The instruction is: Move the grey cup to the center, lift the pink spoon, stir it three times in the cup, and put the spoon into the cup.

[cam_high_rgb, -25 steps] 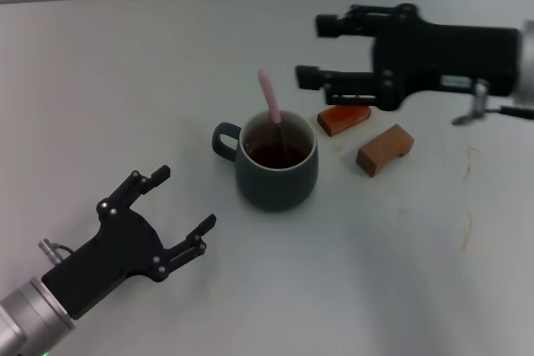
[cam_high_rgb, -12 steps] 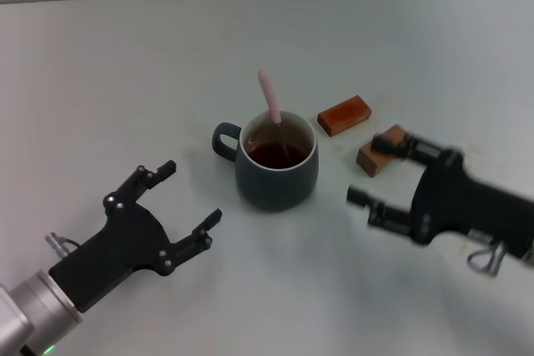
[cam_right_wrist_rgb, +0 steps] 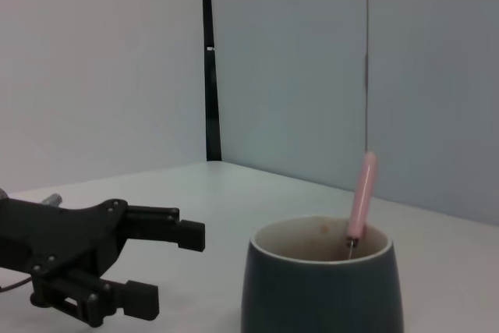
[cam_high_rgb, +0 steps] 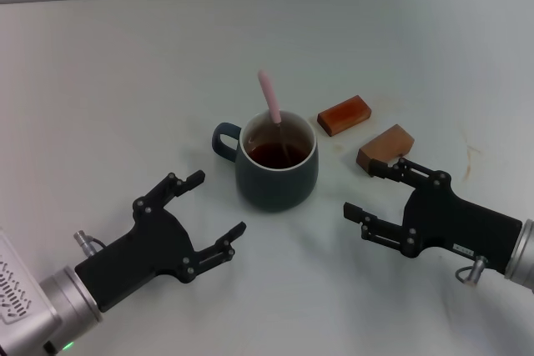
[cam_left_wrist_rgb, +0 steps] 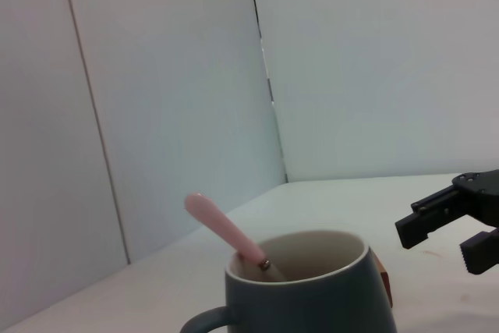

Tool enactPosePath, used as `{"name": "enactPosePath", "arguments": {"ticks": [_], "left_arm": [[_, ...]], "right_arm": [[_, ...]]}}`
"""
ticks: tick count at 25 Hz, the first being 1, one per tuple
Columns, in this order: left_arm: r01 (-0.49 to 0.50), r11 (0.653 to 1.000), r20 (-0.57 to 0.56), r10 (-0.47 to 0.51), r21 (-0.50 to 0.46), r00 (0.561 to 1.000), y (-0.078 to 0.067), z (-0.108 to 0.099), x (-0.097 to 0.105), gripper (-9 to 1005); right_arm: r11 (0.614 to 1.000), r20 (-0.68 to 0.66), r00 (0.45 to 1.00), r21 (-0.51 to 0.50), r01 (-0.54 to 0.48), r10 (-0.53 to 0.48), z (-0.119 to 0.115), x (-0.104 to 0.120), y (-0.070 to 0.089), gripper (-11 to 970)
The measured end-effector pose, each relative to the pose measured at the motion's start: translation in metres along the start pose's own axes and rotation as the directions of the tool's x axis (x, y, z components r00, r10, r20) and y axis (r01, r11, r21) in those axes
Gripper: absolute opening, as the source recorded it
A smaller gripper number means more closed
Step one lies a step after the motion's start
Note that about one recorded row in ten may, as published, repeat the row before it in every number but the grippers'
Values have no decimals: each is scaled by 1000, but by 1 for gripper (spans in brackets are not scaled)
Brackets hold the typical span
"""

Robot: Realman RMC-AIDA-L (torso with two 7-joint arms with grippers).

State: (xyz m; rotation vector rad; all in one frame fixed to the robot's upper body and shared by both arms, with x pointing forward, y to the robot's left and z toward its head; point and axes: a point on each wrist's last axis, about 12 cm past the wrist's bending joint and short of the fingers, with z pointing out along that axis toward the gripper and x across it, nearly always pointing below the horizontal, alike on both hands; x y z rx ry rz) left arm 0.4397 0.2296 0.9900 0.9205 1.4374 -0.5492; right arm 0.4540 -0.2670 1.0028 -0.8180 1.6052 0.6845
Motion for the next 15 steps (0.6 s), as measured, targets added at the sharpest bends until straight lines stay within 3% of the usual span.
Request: {"name": "enactPosePath", "arguments": {"ticks": [15], "left_arm": [[-2, 1000, 7, 2, 8, 1000, 0, 5, -2, 855]], "right_arm": [[1000, -17, 1000, -3, 2, -2, 7, 0, -1, 731]]}}
